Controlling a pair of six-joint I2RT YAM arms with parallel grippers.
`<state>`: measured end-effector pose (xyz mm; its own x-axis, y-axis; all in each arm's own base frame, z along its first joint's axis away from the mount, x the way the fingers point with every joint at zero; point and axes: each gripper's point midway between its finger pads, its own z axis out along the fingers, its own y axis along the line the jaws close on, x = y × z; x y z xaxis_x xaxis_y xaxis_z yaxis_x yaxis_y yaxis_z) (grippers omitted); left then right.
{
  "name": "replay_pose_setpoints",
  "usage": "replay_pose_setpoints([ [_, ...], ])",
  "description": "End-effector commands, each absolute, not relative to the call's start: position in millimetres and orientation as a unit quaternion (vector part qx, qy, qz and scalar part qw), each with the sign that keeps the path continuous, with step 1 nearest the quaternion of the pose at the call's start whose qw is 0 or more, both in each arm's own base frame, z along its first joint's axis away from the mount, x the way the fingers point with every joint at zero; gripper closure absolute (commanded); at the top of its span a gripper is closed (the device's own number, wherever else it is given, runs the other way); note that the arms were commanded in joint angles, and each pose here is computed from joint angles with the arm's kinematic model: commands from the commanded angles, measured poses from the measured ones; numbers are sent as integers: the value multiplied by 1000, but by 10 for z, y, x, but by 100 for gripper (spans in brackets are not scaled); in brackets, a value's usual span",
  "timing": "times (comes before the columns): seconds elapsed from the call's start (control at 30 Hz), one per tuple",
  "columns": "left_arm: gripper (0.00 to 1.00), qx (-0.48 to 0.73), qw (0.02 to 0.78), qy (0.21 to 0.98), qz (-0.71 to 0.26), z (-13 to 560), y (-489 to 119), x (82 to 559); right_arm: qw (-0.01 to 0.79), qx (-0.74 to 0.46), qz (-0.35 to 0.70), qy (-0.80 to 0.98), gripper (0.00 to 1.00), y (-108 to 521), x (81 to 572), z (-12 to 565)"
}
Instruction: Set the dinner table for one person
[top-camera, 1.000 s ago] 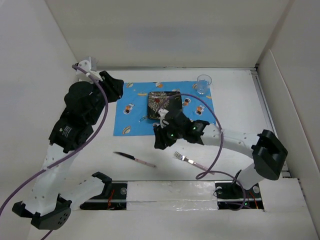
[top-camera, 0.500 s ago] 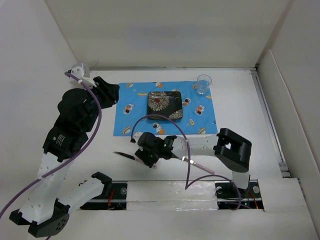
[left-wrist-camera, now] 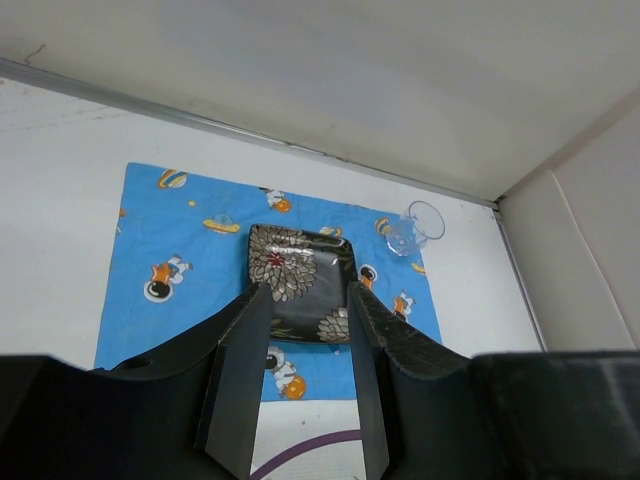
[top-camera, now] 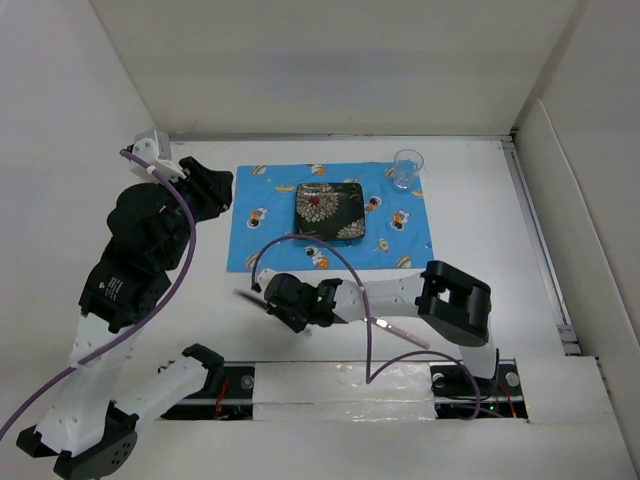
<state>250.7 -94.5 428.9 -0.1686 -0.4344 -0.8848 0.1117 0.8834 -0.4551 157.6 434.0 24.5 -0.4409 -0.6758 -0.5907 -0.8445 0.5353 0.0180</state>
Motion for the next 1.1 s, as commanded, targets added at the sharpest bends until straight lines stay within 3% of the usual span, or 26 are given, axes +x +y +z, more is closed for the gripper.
replay_pose_setpoints([
  [0.0, 67, -119, 651, 718, -218, 4402, -889, 2480, 269, -460, 118, 838, 84, 4274, 1505, 75],
  [0.1, 67, -117, 654, 717, -212, 4415, -887, 2508, 286, -437, 137, 841, 100, 4322, 1520, 292],
  [0.3, 67, -108, 680, 699, -191, 4691, -828, 2567, 359, -339, 255, 831, 100, 4338, 1947, 1525],
  [0.43, 67, -88, 676, 702, -206, 4688, -971, 2657, 411, -233, 262, 841, 100, 3823, 2666, 2007],
  [0.53, 69, -70, 653, 722, -217, 4388, -1131, 2758, 429, -102, 201, 875, 100, 2887, 3539, 1949],
  [0.6, 69, -66, 643, 732, -212, 4255, -1157, 2785, 428, -69, 177, 883, 100, 2596, 3765, 1863],
  [0.83, 69, -45, 606, 766, -207, 3797, -1263, 2829, 361, -1, 118, 925, 100, 1827, 4353, 1307],
  [1.07, 69, -45, 590, 777, -215, 3577, -1327, 2847, 316, 16, 86, 945, 100, 1636, 4519, 949],
])
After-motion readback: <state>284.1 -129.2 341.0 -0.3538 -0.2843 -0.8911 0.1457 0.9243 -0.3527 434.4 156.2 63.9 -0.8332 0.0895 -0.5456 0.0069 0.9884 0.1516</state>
